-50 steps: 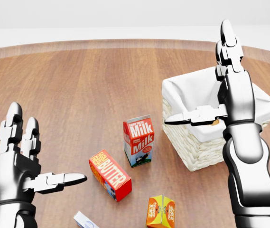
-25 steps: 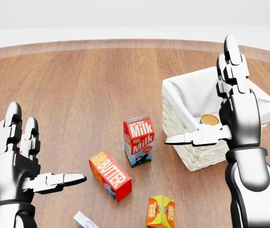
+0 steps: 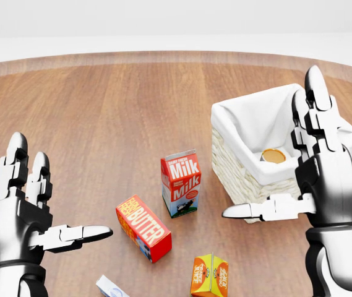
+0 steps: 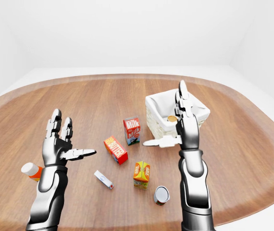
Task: Pick up the alphabet soup and the tomato sauce, and put them in the basket.
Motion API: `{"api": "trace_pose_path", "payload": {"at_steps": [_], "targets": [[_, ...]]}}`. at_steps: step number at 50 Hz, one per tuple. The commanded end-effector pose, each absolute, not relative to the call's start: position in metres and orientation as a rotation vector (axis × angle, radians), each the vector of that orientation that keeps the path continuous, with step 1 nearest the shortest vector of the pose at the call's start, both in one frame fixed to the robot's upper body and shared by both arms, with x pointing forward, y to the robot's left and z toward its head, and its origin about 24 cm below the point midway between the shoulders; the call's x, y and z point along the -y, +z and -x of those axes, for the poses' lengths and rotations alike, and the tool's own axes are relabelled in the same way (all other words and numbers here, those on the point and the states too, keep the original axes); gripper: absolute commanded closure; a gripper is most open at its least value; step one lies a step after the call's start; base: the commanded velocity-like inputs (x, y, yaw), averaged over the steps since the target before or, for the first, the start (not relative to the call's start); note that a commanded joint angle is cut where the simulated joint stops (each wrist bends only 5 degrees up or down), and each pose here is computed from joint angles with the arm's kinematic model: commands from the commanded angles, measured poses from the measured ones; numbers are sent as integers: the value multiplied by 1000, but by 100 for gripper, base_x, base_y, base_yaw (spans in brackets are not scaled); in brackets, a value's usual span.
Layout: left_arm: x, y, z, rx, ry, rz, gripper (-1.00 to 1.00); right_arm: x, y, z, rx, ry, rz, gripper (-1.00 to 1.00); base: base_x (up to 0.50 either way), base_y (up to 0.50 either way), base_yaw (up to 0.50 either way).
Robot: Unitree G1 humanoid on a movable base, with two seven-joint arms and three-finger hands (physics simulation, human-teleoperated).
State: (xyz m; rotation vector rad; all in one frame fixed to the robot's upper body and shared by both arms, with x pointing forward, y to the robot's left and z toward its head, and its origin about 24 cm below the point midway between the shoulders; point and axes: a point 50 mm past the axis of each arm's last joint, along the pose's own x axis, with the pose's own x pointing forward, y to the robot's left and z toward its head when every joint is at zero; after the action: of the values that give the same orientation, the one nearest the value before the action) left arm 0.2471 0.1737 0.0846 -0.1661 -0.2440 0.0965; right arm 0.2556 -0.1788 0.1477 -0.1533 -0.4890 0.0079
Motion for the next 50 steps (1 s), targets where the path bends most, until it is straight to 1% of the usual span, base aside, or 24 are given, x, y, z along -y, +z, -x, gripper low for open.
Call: {"api": "trace_pose_path", "payload": {"at_steps": [1,12,13,16,26,29,30,32,33,37,39,41,42,47,49,50], "targets": [[-174,84,-247,243,97,167,-100,179,150,-235,513,17,156,-100,0,0,0],[-174,84,-247,243,98,167,-100,186,143,-224,482,12,149,-100,0,0,0],[-174,84,-247,243,98,167,-100,187,131,-224,427,11,135,-100,0,0,0],[-174,84,-247,243,98,168,-100,187,140,-218,471,13,141,-100,0,0,0],[-174,85,-247,243,97,167,-100,190,132,-205,435,11,126,-100,0,0,0],[-174,84,-247,243,98,168,-100,191,128,-202,413,11,124,-100,0,0,0],[-174,84,-247,243,98,167,-100,191,117,-203,366,10,112,-100,0,0,0],[-174,84,-247,243,97,167,-100,191,122,-199,383,11,120,-100,0,0,0],[-174,84,-247,243,97,168,-100,191,111,-200,335,12,106,-100,0,0,0],[-174,85,-247,244,97,167,-100,193,116,-192,356,9,111,-100,0,0,0],[-174,84,-247,243,97,167,-100,194,100,-192,281,8,92,-100,0,0,0],[-174,84,-247,243,98,167,-100,194,107,-190,314,9,102,-100,0,0,0],[-174,84,-247,243,97,167,-100,194,100,-191,280,9,93,-100,0,0,0],[-174,85,-247,244,97,167,-100,192,100,-183,275,11,90,-100,0,0,0],[-174,84,-247,243,98,168,-100,193,91,-182,235,12,75,-100,0,0,0],[-174,84,-247,243,97,167,-100,193,97,-180,260,13,81,-100,0,0,0]]}}
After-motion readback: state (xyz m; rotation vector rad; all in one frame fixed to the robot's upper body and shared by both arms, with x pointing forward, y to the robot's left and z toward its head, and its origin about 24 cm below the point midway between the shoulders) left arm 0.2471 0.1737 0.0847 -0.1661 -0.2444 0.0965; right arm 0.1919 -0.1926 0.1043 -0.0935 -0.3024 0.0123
